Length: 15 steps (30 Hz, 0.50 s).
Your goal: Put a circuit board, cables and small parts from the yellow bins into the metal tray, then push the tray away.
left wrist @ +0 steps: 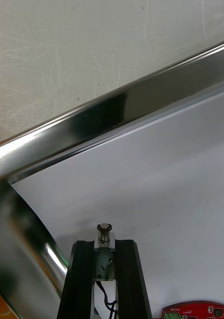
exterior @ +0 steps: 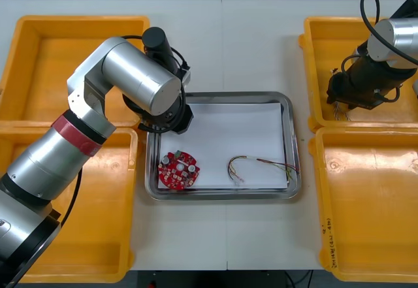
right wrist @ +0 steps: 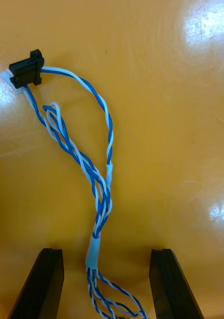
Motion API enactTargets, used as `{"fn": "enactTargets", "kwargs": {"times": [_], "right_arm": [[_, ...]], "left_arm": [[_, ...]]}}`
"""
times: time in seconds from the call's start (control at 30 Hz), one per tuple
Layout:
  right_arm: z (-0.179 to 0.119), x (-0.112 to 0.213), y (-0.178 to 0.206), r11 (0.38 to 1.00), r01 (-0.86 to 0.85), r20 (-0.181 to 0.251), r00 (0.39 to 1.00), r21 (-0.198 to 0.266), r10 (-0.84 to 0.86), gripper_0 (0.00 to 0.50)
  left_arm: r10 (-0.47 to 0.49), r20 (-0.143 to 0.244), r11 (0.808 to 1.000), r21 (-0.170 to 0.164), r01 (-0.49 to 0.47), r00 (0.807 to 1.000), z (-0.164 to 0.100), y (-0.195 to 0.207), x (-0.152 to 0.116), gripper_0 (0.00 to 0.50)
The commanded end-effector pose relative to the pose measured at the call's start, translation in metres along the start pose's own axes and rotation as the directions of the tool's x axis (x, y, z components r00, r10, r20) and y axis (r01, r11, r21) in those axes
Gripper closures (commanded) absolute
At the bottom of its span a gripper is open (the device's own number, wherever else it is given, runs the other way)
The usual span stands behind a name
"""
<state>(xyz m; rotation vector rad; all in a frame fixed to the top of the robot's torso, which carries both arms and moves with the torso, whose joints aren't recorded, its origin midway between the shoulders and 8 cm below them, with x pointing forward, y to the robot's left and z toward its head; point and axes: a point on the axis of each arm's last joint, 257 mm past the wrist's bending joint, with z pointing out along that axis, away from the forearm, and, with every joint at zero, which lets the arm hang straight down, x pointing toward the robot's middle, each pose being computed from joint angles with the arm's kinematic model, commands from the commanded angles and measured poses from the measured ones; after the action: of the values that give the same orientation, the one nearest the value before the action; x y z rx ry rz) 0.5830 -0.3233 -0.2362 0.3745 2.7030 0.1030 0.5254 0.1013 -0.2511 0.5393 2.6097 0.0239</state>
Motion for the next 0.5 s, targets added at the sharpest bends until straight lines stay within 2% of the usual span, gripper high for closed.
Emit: {"fn": "enactTargets", "kwargs": {"times": [0.03,0.27,0.3,0.33,0.37,0.4,0.43,0.5], "right_arm": [[0.0060,0.0069,0.0075,0.999,0.042,-0.004,0.999,-0.009,-0.042,0.000],[0.0103,0.0076,0.0059,0.999,0.039,0.005,0.999,-0.014,-0.039,0.000],[0.0103,0.0076,0.0059,0.999,0.042,0.005,0.999,-0.014,-0.042,0.000],[0.0112,0.0086,0.0050,0.999,0.036,0.002,0.999,-0.013,-0.036,0.000],[0.0114,0.0090,0.0048,0.999,0.039,0.002,0.999,-0.013,-0.039,0.028],[0.0118,0.0097,0.0043,0.999,0.038,-0.001,0.999,-0.012,-0.038,0.089],[0.0112,0.0090,0.0048,0.999,0.037,0.001,0.999,-0.012,-0.037,0.157],[0.0112,0.0087,0.0053,0.999,0.037,0.002,0.999,-0.014,-0.037,0.356]], "left_arm": [[-0.055,0.009,0.998,0.038,0.054,0.998,0.0026,-0.0230,0.0000,0.494],[-0.054,0.015,0.998,0.035,0.053,0.998,0.0034,-0.0238,-0.0010,0.493],[-0.055,0.013,0.998,0.036,0.054,0.998,0.0037,-0.0238,-0.0006,0.466],[-0.055,0.015,0.998,0.035,0.055,0.998,0.0034,-0.0238,-0.0010,0.334],[-0.056,0.013,0.998,0.036,0.056,0.998,0.0037,-0.0238,-0.0006,0.225],[-0.057,0.015,0.998,0.035,0.056,0.998,0.0034,-0.0238,-0.0010,0.070],[-0.060,0.012,0.998,0.035,0.059,0.998,0.0042,-0.0234,0.0001,0.000],[-0.061,0.012,0.998,0.035,0.061,0.998,0.0042,-0.0234,0.0001,0.000]]}}
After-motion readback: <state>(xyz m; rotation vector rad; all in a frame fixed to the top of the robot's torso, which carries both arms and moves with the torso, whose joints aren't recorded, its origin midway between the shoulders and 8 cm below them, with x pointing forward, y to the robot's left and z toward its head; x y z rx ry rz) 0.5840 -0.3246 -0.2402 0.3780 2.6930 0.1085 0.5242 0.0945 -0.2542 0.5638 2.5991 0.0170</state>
